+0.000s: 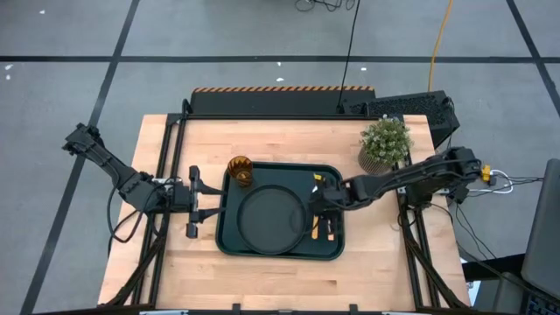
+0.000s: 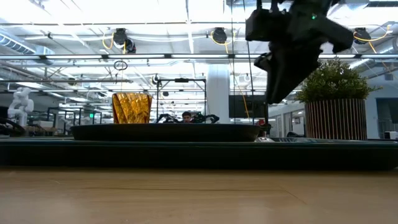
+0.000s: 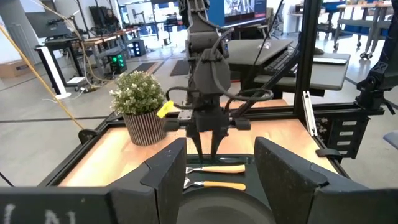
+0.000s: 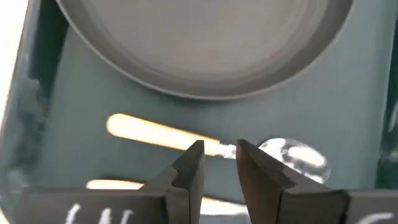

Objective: Pick and place plate/cup/fork/spoon on tray
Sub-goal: Adjust the black tray

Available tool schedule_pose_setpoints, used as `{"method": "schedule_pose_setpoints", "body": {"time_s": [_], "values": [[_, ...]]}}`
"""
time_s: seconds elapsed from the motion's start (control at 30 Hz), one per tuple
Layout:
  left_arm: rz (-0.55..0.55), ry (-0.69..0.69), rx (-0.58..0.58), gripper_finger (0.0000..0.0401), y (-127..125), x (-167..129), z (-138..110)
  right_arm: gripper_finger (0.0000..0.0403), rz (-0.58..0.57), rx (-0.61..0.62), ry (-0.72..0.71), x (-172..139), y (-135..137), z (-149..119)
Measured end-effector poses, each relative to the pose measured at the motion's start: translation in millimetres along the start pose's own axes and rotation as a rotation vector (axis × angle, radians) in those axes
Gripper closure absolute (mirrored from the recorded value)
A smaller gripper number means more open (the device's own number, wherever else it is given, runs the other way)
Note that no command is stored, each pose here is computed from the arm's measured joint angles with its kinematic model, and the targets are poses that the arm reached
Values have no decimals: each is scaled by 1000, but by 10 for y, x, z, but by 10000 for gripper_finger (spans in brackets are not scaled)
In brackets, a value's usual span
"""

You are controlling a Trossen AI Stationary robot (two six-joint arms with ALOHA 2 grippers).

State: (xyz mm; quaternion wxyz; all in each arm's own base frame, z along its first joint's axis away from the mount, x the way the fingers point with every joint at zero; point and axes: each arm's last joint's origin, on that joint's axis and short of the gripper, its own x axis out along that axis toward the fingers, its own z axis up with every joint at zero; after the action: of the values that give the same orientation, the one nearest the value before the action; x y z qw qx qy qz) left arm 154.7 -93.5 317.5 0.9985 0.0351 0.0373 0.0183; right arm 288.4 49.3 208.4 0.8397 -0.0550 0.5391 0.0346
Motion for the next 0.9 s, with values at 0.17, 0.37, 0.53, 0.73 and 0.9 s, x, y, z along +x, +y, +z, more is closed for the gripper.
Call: {"method": "schedule_pose_setpoints", "body": {"time_s": [0.17, 0.37, 0.53, 0.73, 0.9], "values": [[0, 3, -14, 208, 0, 0, -4, 316, 77, 170, 58, -102, 132, -65], [0, 7, -28, 208, 0, 0, -9, 316, 232, 249, 177, -25, 529, -291], [0, 7, -28, 208, 0, 0, -8, 316, 265, 240, 207, -26, 854, -435], [0, 7, -34, 208, 0, 0, -8, 316, 300, 222, 80, -75, 1128, -407], [0, 7, -33, 208, 0, 0, -8, 316, 316, 214, 4, -13, 1235, -469]]}}
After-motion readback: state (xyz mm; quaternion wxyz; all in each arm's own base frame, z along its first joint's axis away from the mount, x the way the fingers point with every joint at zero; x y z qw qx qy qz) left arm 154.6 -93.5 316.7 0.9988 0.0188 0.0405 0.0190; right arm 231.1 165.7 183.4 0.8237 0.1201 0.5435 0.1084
